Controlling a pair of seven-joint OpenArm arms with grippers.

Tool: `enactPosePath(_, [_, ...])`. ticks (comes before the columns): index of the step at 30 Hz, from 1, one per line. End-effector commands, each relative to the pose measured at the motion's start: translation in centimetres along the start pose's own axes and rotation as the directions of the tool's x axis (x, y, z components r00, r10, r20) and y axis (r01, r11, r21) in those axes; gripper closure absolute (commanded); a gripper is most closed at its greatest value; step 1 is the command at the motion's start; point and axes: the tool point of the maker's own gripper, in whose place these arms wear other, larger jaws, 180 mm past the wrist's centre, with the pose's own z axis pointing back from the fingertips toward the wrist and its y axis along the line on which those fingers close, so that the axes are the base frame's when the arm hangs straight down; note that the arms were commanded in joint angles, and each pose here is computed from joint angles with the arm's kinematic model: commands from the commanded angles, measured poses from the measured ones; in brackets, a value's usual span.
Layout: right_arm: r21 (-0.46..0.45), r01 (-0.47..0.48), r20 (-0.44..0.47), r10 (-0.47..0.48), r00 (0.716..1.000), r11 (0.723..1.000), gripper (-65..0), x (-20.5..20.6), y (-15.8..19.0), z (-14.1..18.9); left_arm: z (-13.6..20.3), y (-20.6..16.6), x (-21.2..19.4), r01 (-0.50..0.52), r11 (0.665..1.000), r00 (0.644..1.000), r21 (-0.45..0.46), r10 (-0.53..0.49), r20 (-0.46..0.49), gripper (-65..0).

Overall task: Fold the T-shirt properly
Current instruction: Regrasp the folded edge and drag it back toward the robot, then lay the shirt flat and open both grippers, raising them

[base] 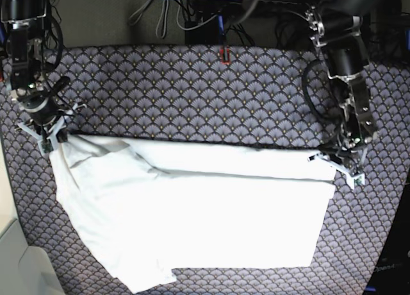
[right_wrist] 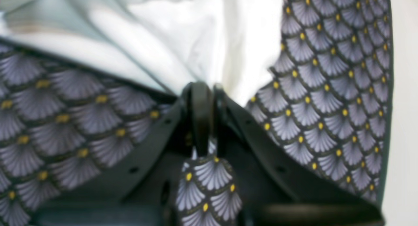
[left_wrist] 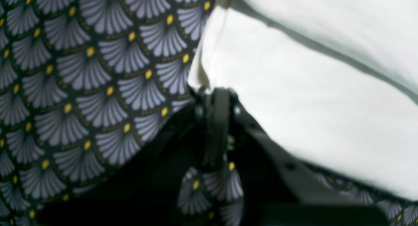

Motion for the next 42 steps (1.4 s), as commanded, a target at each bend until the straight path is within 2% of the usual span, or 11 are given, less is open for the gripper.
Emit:
enactPosePath(1, [-0.025, -0.023, 0.047, 0.024, 0.999, 0.999, 0.0, 1.6, -1.1, 0.5, 0.8, 0.7, 1.8, 0.012, 1.0, 0.999, 0.015, -0.013, 0.047, -0.4])
enactPosePath(7, [-0.017, -0.075, 0.068, 0.076, 0.995, 0.997, 0.0, 2.1, -0.7, 2.1, 3.4, 0.6, 3.1, 0.044, 0.999, 0.998, 0.022, -0.045, 0.045, -0.4])
enactPosePath(10, [-0.034, -0.089, 0.076, 0.091, 0.993, 0.995, 0.0, 2.2, -1.6, 3.3, 4.7, 0.6, 4.1, 0.062, 0.998, 0.995, 0.031, -0.064, 0.07, -0.4])
enactPosePath(14, [0.008, -0.143, 0.105, 0.141, 0.984, 0.99, 0.0, 3.4, -1.6, 4.8, 6.2, 0.6, 4.7, 0.082, 0.996, 0.994, 0.041, -0.085, 0.072, -0.4])
enactPosePath(19, [-0.038, -0.158, 0.106, 0.161, 0.981, 0.987, 0.0, 4.5, -3.3, 5.9, 7.6, 1.2, 5.9, 0.099, 0.993, 0.991, 0.058, -0.104, 0.081, -0.4])
enactPosePath(28, [-0.085, -0.209, 0.133, 0.219, 0.967, 0.974, 0.0, 6.9, -5.1, 6.6, 8.0, 2.6, 7.0, 0.115, 0.989, 0.99, 0.092, -0.121, 0.068, -0.4])
enactPosePath(32, [-0.062, -0.24, 0.157, 0.247, 0.956, 0.969, 0.0, 8.5, -5.5, 6.1, 7.7, 2.7, 8.1, 0.102, 0.991, 0.992, 0.089, -0.108, 0.069, -0.4])
enactPosePath(35, [-0.093, -0.234, 0.133, 0.245, 0.96, 0.968, 0.0, 9.6, -6.9, 5.6, 7.8, 2.6, 8.7, 0.099, 0.991, 0.991, 0.088, -0.106, 0.079, -0.4])
enactPosePath(38, [-0.111, -0.237, 0.119, 0.25, 0.961, 0.965, 0.0, 10.5, -7.7, 5.7, 7.9, 2.6, 8.2, 0.101, 0.991, 0.994, 0.087, -0.105, 0.044, -0.4])
enactPosePath(42, [-0.083, -0.277, 0.108, 0.285, 0.952, 0.957, 0.0, 10.2, -6.9, 6.1, 8.2, 2.5, 7.9, 0.105, 0.991, 0.994, 0.088, -0.108, 0.033, -0.4])
